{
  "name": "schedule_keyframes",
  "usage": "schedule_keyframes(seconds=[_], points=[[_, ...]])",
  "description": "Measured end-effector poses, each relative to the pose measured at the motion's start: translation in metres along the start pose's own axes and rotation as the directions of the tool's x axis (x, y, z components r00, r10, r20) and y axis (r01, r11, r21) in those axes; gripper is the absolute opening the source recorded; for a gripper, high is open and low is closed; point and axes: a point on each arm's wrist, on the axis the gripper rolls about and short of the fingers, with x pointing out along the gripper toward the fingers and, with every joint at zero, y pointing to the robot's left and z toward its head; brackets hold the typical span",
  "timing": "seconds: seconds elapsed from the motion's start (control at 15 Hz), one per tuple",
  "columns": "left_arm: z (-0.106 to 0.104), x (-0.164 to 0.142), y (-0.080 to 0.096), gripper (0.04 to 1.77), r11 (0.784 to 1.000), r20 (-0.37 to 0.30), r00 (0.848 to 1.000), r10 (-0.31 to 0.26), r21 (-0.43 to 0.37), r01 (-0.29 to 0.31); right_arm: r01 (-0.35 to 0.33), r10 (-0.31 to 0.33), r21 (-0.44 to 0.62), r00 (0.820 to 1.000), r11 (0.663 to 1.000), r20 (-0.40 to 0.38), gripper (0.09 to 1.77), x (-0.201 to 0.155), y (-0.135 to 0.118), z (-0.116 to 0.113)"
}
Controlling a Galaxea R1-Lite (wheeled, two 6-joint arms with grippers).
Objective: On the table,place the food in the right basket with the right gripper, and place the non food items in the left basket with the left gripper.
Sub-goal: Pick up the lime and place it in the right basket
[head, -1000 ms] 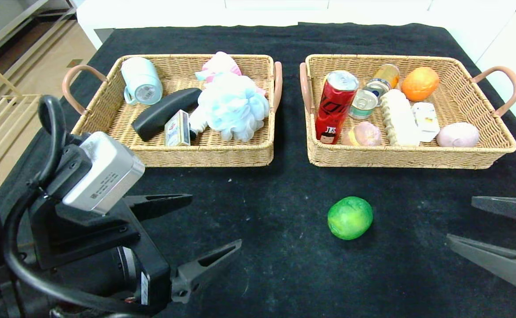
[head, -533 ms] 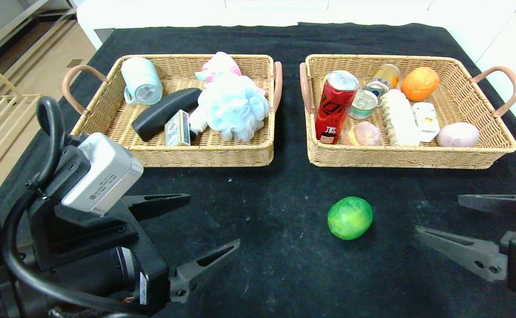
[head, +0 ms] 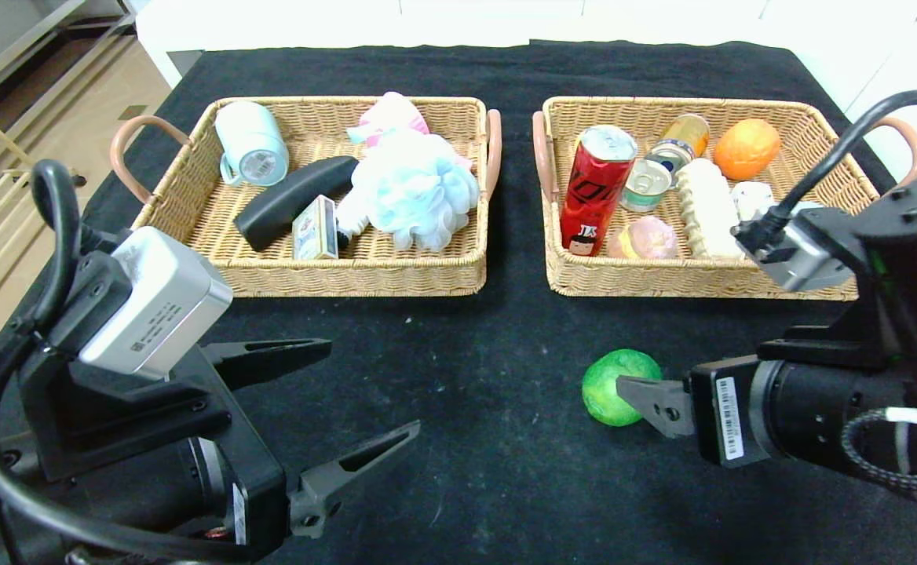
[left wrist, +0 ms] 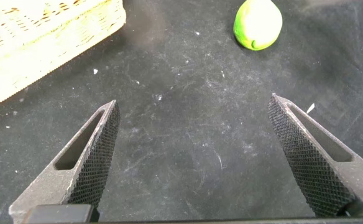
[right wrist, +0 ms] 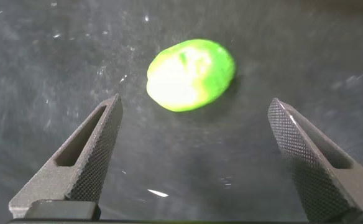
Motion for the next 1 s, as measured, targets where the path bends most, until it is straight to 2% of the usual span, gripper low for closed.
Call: schedule_keyframes(seconds=[0.47,0.6,0.73,1.0], points=[[0.001,-0.002,0.000,1.72,1.000,0.010,1.000,0.001,0.001,-0.001,0.080,-0.070,0.098,0.993,0.992,-0.098,1.71,0.042,0.025,0.011],[0.001,-0.002,0.000,1.72,1.000,0.009,1.000,0.001,0.002,-0.001,0.113,-0.102,0.100,0.989,0.989,-0.104,1.71,0.054,0.027,0.011],[0.001,-0.002,0.000,1.72,1.000,0.008,1.000,0.001,0.003,-0.001,0.170,-0.162,0.093,0.983,0.981,-0.090,1.71,0.063,0.028,0.011],[0.000,-0.002,0.000,1.72,1.000,0.001,1.000,-0.003,0.004,0.003,0.198,-0.190,0.088,0.977,0.976,-0.096,1.71,0.072,0.028,0.009]])
